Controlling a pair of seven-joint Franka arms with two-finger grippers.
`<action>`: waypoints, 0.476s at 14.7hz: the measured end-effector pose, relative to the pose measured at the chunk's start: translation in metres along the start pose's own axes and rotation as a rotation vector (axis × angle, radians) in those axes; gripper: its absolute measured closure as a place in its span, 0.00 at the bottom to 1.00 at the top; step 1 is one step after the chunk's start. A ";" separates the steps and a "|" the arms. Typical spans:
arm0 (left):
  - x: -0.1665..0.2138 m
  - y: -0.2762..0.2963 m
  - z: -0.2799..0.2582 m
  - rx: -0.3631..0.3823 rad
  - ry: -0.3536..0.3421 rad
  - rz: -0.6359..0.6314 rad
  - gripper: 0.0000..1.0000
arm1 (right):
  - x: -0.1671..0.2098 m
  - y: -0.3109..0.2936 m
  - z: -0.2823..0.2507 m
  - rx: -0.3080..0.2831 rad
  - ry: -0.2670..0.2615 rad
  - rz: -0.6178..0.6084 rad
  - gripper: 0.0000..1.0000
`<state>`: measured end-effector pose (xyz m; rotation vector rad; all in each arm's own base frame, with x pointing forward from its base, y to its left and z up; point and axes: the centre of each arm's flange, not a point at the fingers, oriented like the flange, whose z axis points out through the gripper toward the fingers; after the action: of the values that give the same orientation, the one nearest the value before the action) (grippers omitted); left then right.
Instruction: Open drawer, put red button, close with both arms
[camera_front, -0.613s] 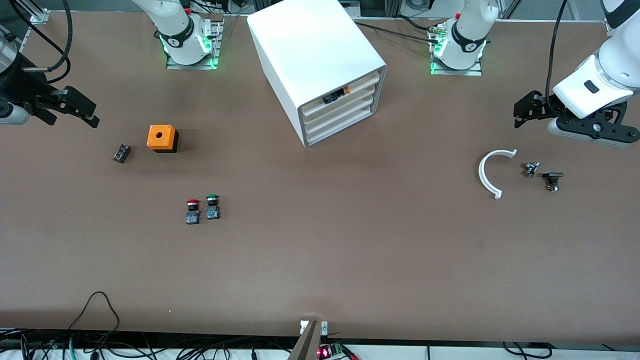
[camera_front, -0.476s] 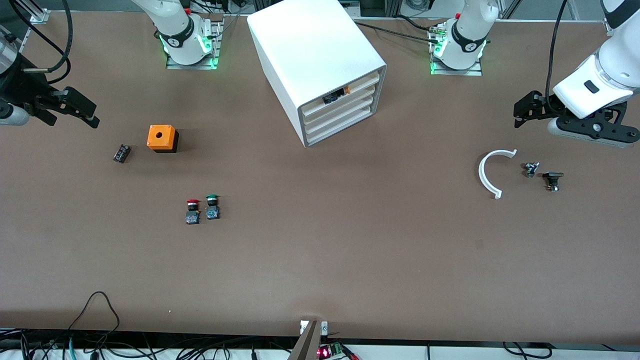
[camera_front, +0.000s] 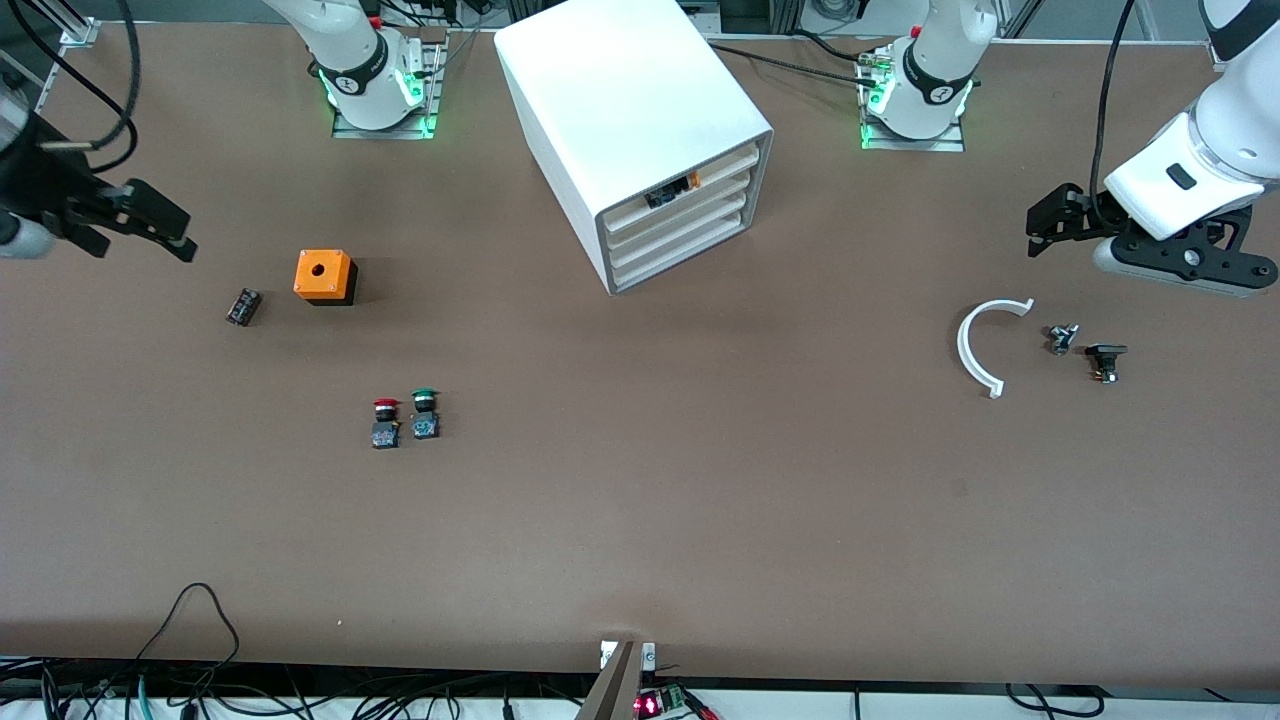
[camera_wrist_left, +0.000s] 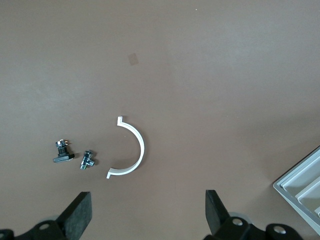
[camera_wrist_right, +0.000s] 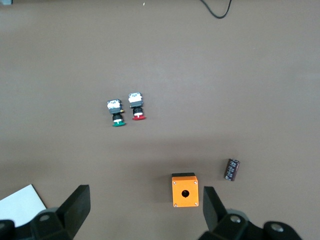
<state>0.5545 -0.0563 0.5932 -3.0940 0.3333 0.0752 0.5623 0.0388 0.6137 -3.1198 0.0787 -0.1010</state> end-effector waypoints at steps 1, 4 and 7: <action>0.000 -0.001 0.000 0.000 -0.001 -0.002 0.00 | 0.004 -0.004 0.010 -0.001 -0.016 -0.006 0.00; 0.000 -0.004 0.001 -0.001 -0.004 -0.006 0.00 | 0.016 -0.018 0.045 -0.006 -0.071 -0.029 0.00; -0.001 -0.004 0.003 -0.002 -0.016 -0.008 0.00 | 0.031 -0.045 0.086 -0.007 -0.094 -0.069 0.00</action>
<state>0.5542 -0.0516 0.5906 -3.0951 0.3203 0.1000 0.6012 0.0839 0.5305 -3.1293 -0.0297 0.0444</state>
